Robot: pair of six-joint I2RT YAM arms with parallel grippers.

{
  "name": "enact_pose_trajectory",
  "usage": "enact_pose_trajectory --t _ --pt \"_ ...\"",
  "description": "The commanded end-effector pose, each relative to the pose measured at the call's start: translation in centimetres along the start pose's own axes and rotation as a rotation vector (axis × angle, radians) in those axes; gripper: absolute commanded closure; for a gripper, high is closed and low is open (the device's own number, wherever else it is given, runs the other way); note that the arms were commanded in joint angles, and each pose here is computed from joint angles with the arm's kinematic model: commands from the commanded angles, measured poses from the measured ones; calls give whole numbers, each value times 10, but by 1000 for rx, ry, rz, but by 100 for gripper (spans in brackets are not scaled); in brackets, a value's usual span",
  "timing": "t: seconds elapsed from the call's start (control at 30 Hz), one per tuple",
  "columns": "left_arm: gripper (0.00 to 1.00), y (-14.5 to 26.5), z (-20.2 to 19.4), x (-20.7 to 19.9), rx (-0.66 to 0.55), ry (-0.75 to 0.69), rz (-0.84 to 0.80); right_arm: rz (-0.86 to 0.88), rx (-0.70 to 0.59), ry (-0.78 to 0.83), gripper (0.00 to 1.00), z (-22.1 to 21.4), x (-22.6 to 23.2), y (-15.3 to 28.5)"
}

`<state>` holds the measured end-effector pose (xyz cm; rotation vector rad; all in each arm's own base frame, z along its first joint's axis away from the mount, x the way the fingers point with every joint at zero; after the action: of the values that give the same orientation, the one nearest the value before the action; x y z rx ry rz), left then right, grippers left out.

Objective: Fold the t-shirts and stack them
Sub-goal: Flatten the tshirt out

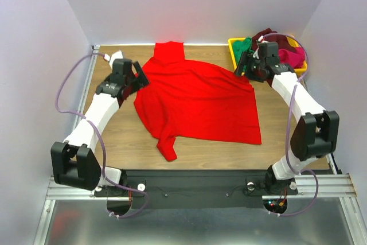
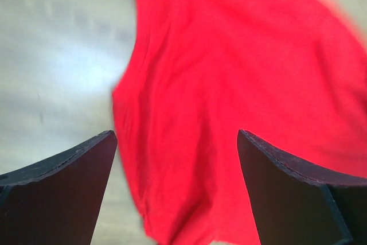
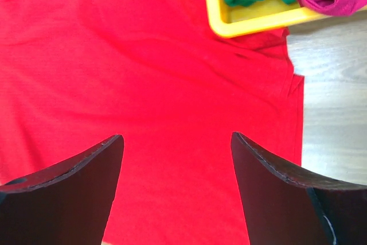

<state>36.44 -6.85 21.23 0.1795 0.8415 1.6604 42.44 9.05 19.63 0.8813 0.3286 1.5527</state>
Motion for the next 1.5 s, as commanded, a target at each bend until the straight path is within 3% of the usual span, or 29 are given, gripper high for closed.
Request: enact_pose_trajectory --t 0.0,0.17,0.27,0.57,0.93,1.27,1.47 --pt "1 -3 -44 21 71 65 85 51 29 -24 19 -20 11 15" --pt "1 -1 -104 12 237 0 58 44 88 -45 20 -55 4 23" --pt "2 3 -123 9 280 31 39 34 97 -56 20 -63 0 26" --pt "16 5 -175 21 431 -9 49 25 131 -53 21 -79 -6 25" --pt "26 13 -206 37 541 -61 83 7 139 -59 21 -82 -9 22" --pt "33 8 -213 41 564 -101 92 -20 148 -62 21 -89 -16 20" --pt "49 2 -213 39 565 -115 89 -39 138 -60 21 -92 -20 24"
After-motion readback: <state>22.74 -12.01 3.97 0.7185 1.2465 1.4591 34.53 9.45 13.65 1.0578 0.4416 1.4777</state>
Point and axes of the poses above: each gripper's point midway between its finger pads, its own y axis back along the fingers, its own x axis along the line the jaws close on, z = x × y, the point moved 2 cm from there along y, back along the fingers, and after that the axes turned 1 degree about -y, right-handed, at the moved point
